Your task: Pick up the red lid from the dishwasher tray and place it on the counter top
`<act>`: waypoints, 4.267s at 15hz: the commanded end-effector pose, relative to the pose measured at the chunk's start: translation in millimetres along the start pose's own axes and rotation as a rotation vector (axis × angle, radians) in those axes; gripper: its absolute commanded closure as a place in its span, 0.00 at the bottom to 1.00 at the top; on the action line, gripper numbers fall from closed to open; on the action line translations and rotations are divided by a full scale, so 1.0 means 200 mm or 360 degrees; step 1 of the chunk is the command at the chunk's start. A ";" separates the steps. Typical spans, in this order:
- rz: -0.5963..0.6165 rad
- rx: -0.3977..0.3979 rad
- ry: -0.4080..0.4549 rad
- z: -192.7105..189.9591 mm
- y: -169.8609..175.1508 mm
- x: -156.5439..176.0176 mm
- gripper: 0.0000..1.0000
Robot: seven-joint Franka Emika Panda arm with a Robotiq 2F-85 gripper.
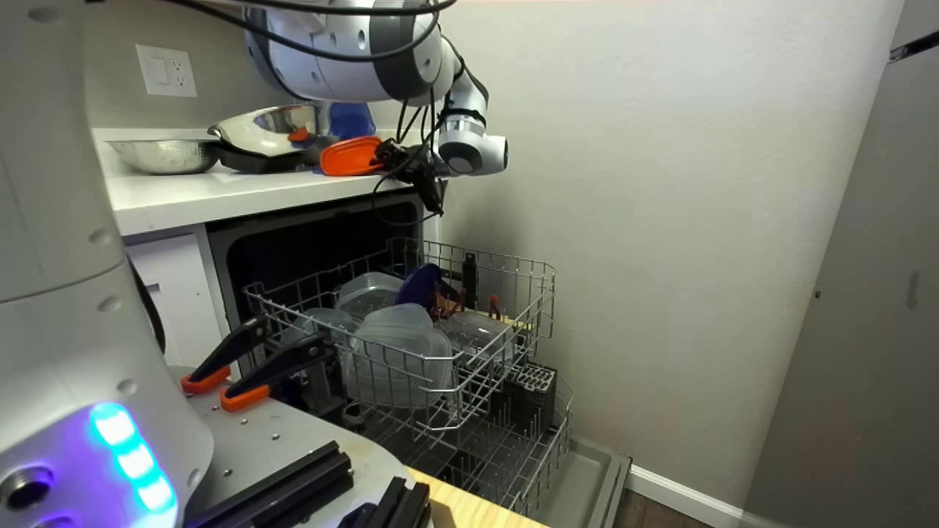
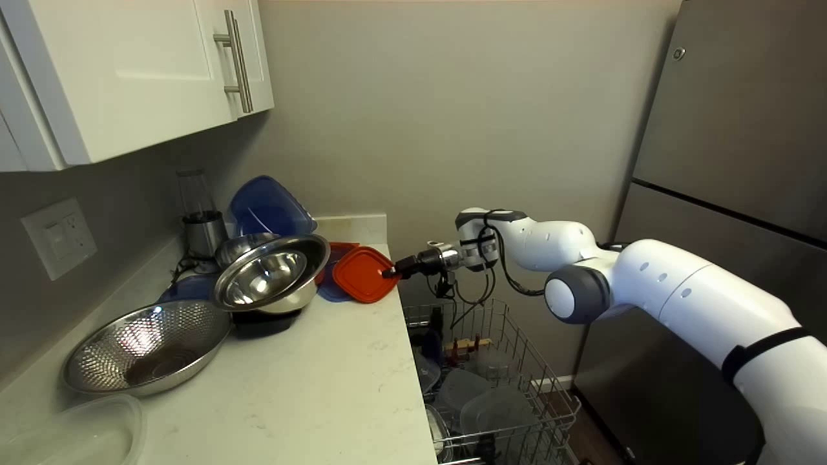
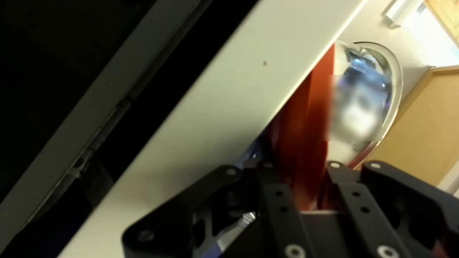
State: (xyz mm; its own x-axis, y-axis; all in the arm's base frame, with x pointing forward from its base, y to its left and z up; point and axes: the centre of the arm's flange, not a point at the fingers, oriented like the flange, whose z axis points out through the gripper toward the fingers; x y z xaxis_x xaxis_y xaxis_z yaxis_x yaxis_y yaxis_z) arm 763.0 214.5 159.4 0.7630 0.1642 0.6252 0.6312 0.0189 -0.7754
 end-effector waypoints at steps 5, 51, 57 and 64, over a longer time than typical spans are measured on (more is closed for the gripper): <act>-0.0074 -0.0421 -0.0171 0.07 -0.07 0.05 0.34; -0.0072 -0.1679 -0.0386 0.08 -1.08 -0.05 0.00; 0.0047 -0.1839 -0.0342 0.09 -1.38 -0.25 0.00; 0.0224 -0.1985 -0.0296 0.12 -1.72 -0.53 0.00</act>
State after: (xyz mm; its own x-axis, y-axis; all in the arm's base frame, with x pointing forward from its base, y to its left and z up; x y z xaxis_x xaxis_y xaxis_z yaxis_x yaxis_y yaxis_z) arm 514.5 223.9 329.9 0.8420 0.2800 0.4612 0.3826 -0.9125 -0.1446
